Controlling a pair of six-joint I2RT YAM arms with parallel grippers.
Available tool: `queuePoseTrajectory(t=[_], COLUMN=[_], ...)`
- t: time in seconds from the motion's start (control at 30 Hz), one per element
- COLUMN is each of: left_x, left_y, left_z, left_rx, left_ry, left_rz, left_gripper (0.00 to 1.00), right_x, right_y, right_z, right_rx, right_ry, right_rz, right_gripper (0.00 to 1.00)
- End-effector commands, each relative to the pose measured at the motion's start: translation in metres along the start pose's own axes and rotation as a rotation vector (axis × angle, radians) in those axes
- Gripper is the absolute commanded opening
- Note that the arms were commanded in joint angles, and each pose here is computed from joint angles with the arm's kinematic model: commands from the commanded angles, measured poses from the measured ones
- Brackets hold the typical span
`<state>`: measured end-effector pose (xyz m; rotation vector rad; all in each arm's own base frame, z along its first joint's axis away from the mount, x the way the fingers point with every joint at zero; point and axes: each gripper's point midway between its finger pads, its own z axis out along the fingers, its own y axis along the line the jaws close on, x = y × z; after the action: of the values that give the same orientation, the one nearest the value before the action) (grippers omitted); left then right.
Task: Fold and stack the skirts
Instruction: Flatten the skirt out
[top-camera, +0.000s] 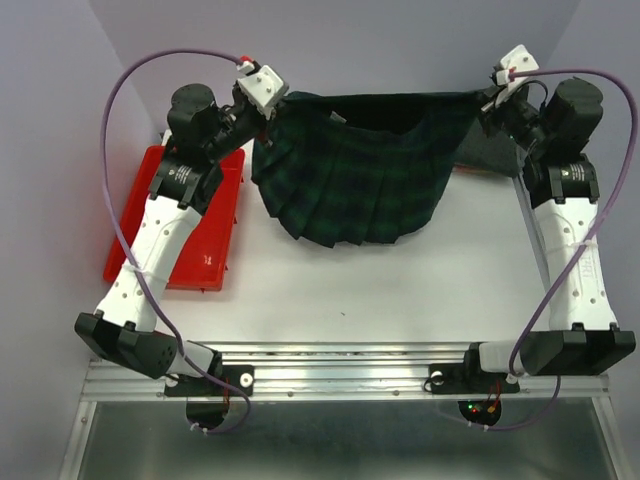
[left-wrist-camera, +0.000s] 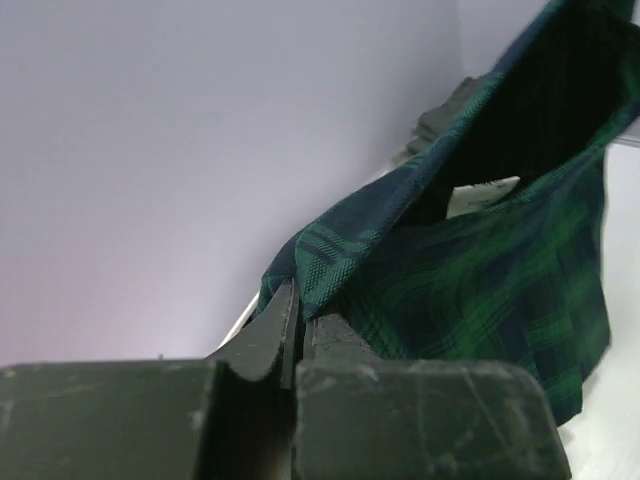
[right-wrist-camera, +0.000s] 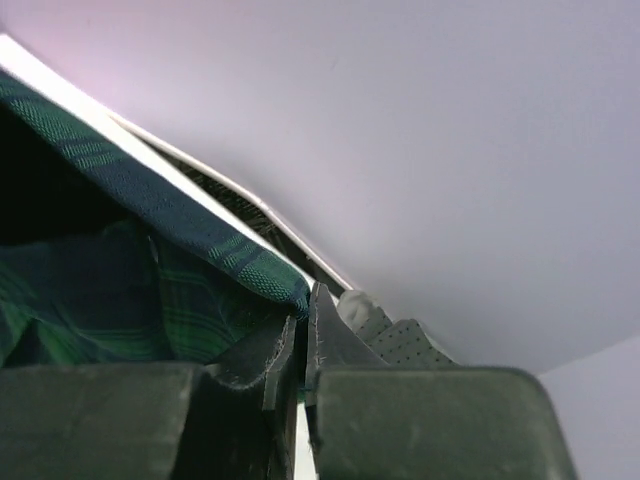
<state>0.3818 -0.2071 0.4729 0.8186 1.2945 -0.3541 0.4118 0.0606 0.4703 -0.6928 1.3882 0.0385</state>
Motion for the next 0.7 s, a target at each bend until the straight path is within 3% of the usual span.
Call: queuePoseTrajectory(t=[0.0,0.03,0.07,0.13,0.27,0.33,0.43,0.47,0.5,0.57,0.67], left_x=[-0.005,-0.014,0.005,-0.004,-0.013,-0.02,-0.035,-0.024,-0.033,-0.011,-0.017], left_y=[-0.055,-0.097,-0.129,-0.192,-0.247,-0.241,-0.158,-0.126,-0.061,0.007,0.074], left_z=[-0.015,-0.023,-0.026,-0.041,-0.047,-0.038,-0.006,0.011,0.015,0.027,0.017], left_rx=[0.224,0.333,0.424,0.604,0.756,0.716,0.444,0.33,0.148,-0.085,-0.247], left_ry=[-0.008,-0.035,-0.006,-0.04,-0.034,-0.04,-0.044,-0.005,-0.031,0.013,-0.006], left_rz=[0.029,0.058,0.051,0.03,-0.071,-0.098,-0.197,-0.286,-0.297,-0.351,-0.355], left_gripper=[0.0,0.0,0.0,0.0,0.0,0.0,0.0,0.0,0.0,0.0,0.0], right_x=[-0.022,-0.026,-0.012,-0.03,-0.036,-0.04,-0.041,-0.029,-0.034,-0.018,-0.023], right_y=[0.005,0.026,0.047,0.085,0.13,0.124,0.085,0.064,0.046,0.017,-0.016], right_z=[-0.022,-0.026,-0.026,-0.038,-0.035,-0.028,-0.013,-0.001,0.003,0.016,0.021], right_rx=[-0.02,-0.103,-0.159,-0.252,-0.36,-0.329,-0.15,-0.038,0.033,0.177,0.306], right_ry=[-0.001,-0.02,0.002,-0.06,-0.077,-0.089,-0.066,-0.021,-0.031,0.031,0.038], right_rz=[0.067,0.07,0.102,0.131,0.188,0.212,0.165,0.158,0.119,0.108,0.082], right_gripper=[0.01,0.01,0.01,0.01,0.01,0.01,0.01,0.01,0.01,0.01,0.01])
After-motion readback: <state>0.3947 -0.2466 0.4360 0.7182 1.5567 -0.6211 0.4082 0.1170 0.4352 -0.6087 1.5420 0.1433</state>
